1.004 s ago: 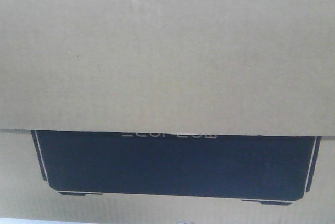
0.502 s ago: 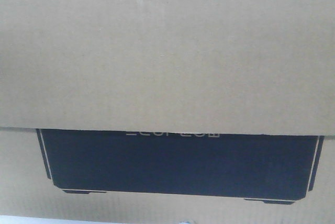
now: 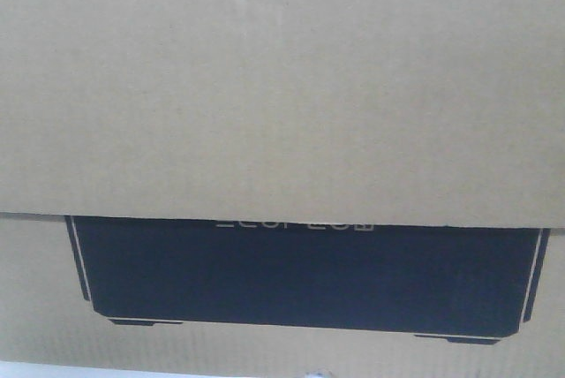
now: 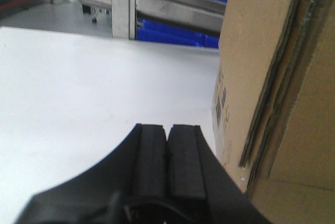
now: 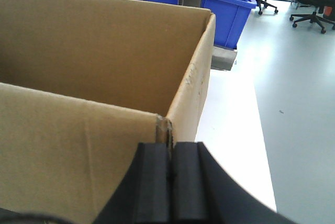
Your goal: Grab box from left shelf to table start
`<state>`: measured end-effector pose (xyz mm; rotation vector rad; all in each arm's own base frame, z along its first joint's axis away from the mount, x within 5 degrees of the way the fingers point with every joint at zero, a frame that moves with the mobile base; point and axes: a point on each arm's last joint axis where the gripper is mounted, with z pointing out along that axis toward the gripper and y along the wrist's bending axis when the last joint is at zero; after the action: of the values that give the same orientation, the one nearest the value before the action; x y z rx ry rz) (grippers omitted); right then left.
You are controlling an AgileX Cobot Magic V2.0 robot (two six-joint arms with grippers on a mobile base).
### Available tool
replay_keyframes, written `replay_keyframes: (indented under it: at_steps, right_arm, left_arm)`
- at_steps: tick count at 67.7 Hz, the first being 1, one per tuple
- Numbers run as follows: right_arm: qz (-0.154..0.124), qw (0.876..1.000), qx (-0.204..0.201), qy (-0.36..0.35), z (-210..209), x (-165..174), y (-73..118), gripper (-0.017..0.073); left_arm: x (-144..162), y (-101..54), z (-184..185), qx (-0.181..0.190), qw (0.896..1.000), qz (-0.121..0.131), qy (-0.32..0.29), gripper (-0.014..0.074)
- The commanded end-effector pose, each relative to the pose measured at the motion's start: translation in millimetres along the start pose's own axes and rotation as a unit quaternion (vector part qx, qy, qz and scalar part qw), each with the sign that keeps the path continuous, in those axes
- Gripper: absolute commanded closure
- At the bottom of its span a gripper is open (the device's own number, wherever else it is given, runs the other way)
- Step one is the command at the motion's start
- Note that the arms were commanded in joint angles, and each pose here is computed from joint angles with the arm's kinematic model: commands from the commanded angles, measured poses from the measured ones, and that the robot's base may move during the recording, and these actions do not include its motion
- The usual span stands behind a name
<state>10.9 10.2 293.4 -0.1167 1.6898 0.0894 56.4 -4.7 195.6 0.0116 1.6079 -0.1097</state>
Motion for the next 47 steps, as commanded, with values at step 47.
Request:
replay_keyframes:
  at_steps: [47]
  right_arm:
    - [-0.004, 0.999, 0.010, -0.053, -3.8, -14.3, -1.3, 0.0501]
  left_arm:
    - [-11.6, 0.1, -2.1, 0.000, 0.997, -0.008, -0.071, 0.0693]
